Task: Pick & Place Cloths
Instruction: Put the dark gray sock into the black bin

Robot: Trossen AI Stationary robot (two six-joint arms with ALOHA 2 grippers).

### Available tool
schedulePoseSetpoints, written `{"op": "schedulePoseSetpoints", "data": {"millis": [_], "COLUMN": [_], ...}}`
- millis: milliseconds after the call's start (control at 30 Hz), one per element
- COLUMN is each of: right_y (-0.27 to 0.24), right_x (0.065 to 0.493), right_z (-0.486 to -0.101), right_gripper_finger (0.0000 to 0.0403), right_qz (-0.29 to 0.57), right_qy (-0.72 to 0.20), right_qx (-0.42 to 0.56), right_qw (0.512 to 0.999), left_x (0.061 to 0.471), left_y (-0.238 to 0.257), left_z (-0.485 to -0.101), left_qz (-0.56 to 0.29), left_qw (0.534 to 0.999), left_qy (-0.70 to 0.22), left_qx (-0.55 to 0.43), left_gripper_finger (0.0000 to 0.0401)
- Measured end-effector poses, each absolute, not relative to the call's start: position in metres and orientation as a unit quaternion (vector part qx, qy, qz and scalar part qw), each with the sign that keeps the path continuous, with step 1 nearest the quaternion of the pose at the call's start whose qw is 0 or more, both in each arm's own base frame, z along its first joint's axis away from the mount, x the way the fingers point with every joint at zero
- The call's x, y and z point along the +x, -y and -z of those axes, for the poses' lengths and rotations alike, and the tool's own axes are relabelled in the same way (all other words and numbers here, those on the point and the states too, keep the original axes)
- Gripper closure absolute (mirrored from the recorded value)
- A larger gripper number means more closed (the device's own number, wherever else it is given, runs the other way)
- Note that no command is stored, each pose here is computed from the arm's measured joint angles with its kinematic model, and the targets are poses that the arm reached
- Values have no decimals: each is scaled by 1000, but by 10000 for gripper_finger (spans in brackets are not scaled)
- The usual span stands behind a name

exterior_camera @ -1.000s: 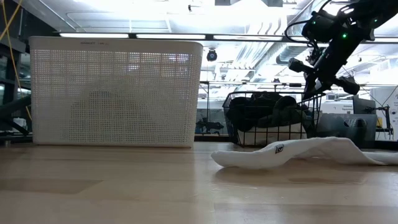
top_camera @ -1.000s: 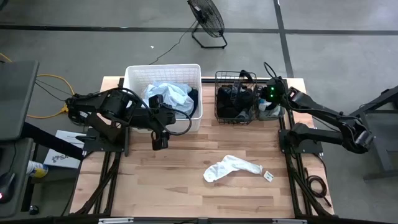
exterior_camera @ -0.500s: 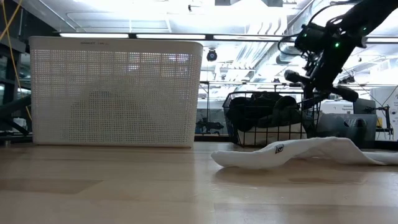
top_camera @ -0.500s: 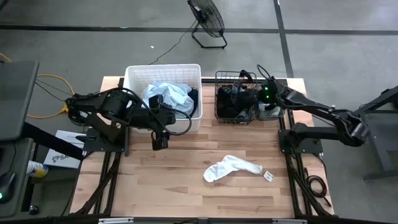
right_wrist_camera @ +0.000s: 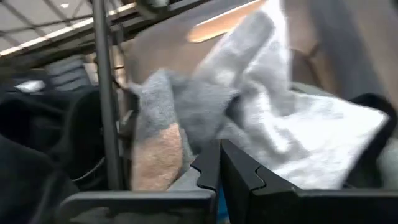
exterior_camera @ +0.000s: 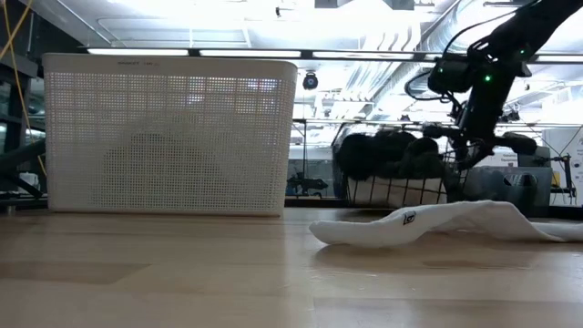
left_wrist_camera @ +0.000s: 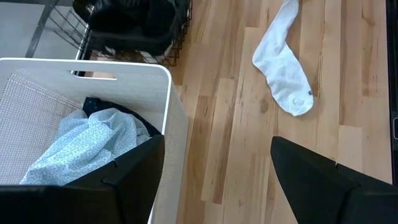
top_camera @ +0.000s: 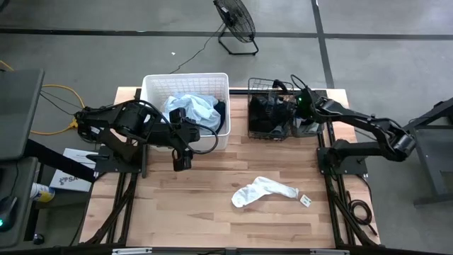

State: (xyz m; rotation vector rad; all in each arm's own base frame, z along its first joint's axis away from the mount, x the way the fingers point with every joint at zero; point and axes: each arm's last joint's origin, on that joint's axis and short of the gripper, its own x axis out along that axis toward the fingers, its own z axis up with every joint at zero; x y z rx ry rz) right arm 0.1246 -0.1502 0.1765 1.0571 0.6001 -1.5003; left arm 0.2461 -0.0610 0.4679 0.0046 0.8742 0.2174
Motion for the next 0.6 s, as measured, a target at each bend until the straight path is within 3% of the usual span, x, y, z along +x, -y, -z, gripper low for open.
{"op": "schedulePoseSetpoints", "data": {"millis": [167, 600], "right_y": [148, 147], "right_x": [117, 118], "right_z": [-178, -198], "right_gripper_finger": [399, 400], "right_qz": [652, 622], "right_qy": [-253, -187], "right_qx": [446, 449], "right_qw": [558, 613], "left_x": [246, 246], "left_y": [61, 61], "left_z": [-468, -468], "left_qz": [-106, -106], "left_qw": [900, 900], "left_qy": [-422, -422], "left_qx": [1, 0], "left_gripper_finger": [112, 112]}}
